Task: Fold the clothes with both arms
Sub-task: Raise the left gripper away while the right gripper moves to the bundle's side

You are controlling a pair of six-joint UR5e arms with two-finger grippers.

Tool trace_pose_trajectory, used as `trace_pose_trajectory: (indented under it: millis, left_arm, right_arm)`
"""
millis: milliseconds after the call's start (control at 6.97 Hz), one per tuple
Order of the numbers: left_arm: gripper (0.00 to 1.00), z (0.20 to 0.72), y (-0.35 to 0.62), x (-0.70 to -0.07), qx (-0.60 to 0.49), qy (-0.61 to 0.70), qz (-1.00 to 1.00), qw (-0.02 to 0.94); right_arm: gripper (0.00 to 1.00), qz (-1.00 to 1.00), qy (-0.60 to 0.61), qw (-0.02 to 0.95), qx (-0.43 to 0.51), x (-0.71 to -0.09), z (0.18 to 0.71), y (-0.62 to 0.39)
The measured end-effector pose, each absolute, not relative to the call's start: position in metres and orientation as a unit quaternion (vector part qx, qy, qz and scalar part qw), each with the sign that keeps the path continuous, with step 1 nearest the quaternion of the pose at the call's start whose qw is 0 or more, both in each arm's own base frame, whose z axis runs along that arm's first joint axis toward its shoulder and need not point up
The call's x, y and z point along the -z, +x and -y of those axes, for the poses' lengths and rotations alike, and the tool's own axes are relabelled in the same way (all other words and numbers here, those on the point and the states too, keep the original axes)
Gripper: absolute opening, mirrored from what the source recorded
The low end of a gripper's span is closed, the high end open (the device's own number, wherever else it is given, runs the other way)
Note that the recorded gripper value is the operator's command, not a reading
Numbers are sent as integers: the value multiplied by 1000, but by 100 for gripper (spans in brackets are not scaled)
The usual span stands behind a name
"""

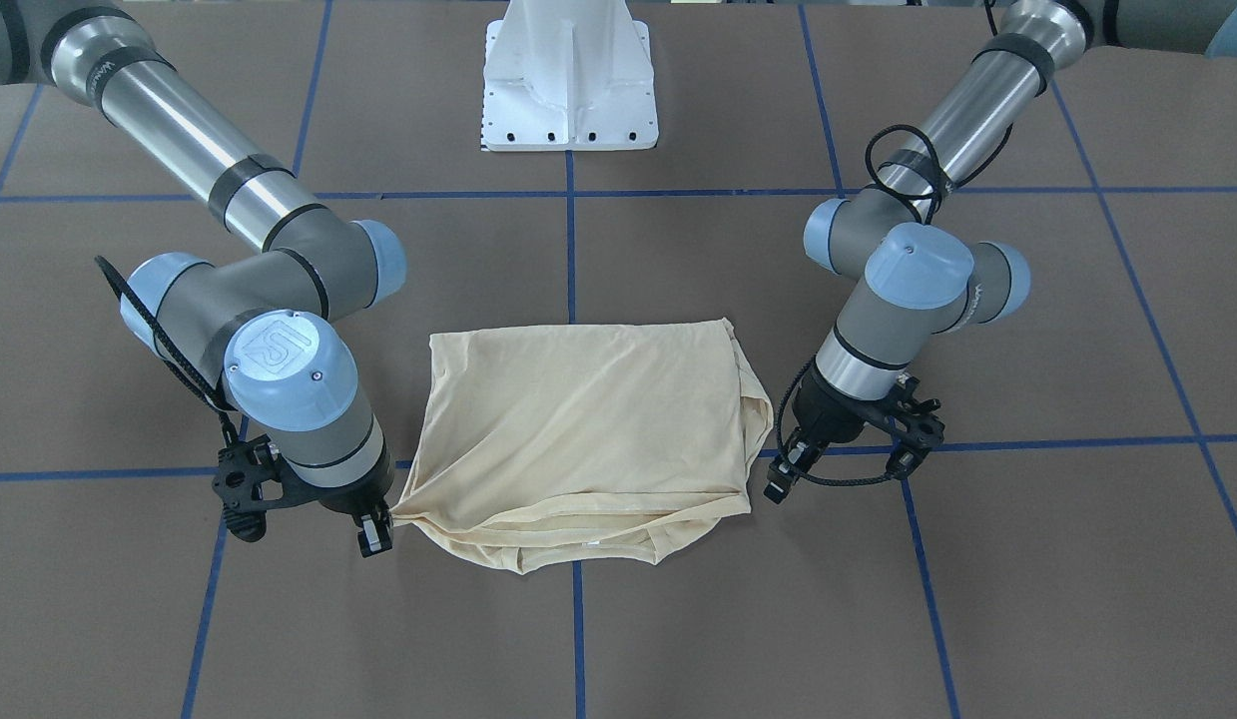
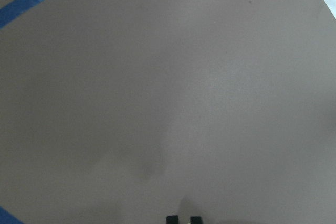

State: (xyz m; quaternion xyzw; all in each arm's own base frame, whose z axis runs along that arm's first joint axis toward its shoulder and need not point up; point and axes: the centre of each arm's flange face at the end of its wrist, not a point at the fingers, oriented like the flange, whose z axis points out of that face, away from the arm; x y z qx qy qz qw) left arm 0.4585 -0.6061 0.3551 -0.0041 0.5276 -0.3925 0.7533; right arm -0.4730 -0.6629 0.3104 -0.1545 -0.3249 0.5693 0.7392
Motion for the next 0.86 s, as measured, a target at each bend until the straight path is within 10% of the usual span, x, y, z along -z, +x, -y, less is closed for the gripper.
trace_pose_trajectory:
  millis: [143,287,861]
  left_arm:
    - [22,606,459,-356,393,-4,-527,754]
    - [26,606,459,-356,392,-4,-527,754]
    - [26,605,451,-341,388,1,-539,748]
  right_arm:
    - [39,327,-154,739,-568,-311,663,-474]
    - [99,327,-154,740,-568,-313,663,-476]
    - [100,345,-149,739,-559,-297,656,-474]
